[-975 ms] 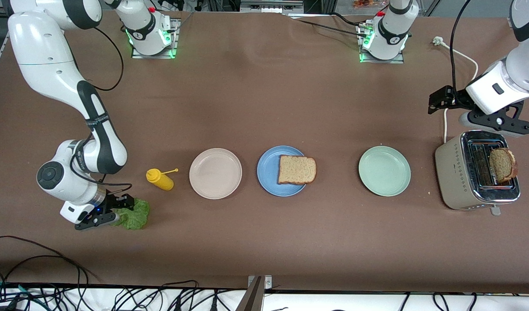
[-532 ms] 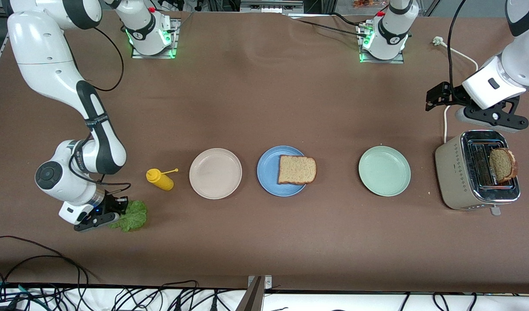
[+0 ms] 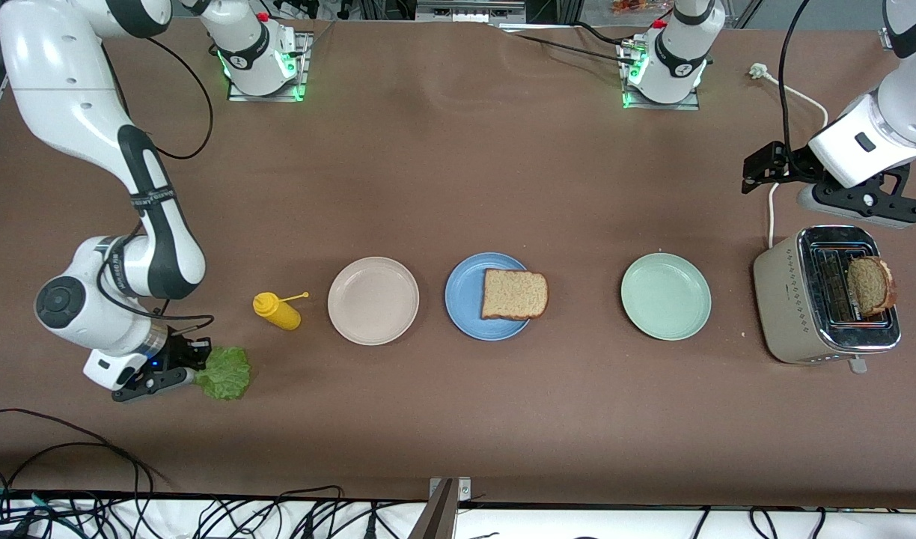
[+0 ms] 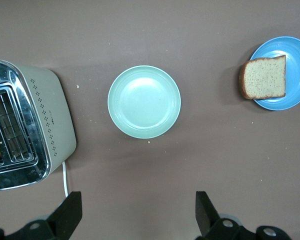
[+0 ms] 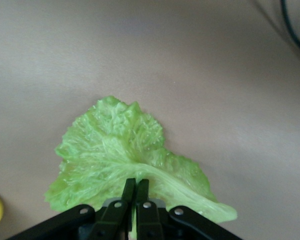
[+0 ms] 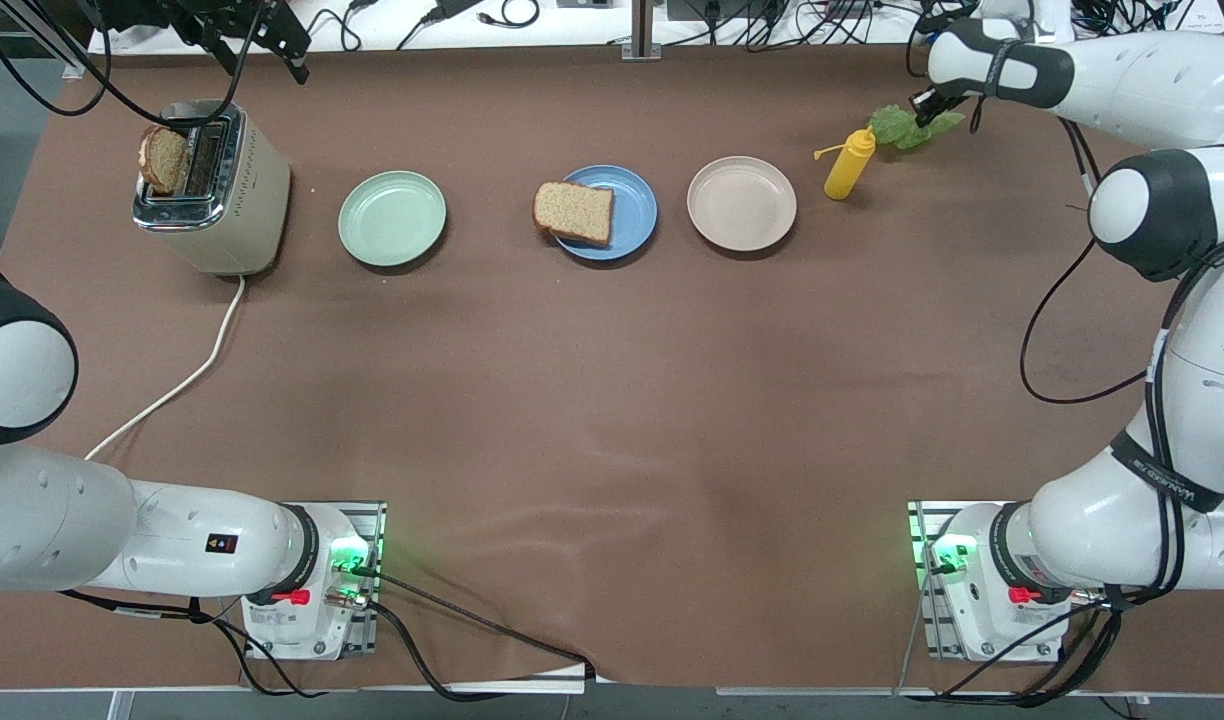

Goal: Make sandwich in blue plate with both arms
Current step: 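Lift the lettuce leaf with the right gripper toward the blue plate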

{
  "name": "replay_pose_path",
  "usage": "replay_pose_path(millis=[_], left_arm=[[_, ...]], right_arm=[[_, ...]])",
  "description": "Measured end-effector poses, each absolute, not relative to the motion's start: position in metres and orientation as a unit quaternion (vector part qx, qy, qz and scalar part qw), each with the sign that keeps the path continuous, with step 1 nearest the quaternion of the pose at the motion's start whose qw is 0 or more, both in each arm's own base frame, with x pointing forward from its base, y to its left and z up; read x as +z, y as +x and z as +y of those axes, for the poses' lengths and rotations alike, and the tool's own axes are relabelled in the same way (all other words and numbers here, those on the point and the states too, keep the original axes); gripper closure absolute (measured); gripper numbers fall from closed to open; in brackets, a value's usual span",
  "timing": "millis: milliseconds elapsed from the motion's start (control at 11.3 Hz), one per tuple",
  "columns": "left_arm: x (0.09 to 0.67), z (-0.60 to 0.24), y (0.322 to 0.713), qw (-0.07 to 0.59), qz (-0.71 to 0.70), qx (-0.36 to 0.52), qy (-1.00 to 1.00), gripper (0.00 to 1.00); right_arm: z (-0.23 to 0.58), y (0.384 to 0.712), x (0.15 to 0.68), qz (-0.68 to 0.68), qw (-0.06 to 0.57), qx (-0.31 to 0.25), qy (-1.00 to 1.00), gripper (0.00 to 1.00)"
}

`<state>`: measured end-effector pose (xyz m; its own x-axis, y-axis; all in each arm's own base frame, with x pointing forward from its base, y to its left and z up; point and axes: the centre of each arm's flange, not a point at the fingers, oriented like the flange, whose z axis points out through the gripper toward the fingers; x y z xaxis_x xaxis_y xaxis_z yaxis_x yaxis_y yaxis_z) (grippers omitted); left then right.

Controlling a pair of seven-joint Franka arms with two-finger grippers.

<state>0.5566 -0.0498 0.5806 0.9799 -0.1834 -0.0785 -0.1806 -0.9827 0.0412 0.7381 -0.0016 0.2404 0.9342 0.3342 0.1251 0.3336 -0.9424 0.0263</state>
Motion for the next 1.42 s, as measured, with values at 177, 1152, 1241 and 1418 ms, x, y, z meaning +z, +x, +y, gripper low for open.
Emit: replay_pose_path(millis=[177, 1152, 1241, 1418], left_arm=[[0.581, -0.050, 0.557, 0.016, -0.064, -0.041, 0.997, 0.00], [0.602, -0.050, 0.548, 0.012, -0.057, -0.036, 0.998, 0.00], [0.602, -0.050, 0.548, 0.012, -0.057, -0.035, 0.998, 0.00], [0.604, -0.050, 0.548, 0.012, -0.057, -0.033, 0.998, 0.00]], right_arm=[[-0.002, 0.735, 0.270, 0.171, 0.002, 0.053, 0.984, 0.95], [0.006, 0.690, 0.418, 0.168, -0.055, -0.015, 0.984, 0.95], [0.012, 0.686, 0.425, 0.158, -0.057, -0.023, 0.986, 0.95], [0.045, 0.683, 0.441, 0.133, -0.056, -0.027, 0.989, 0.95]])
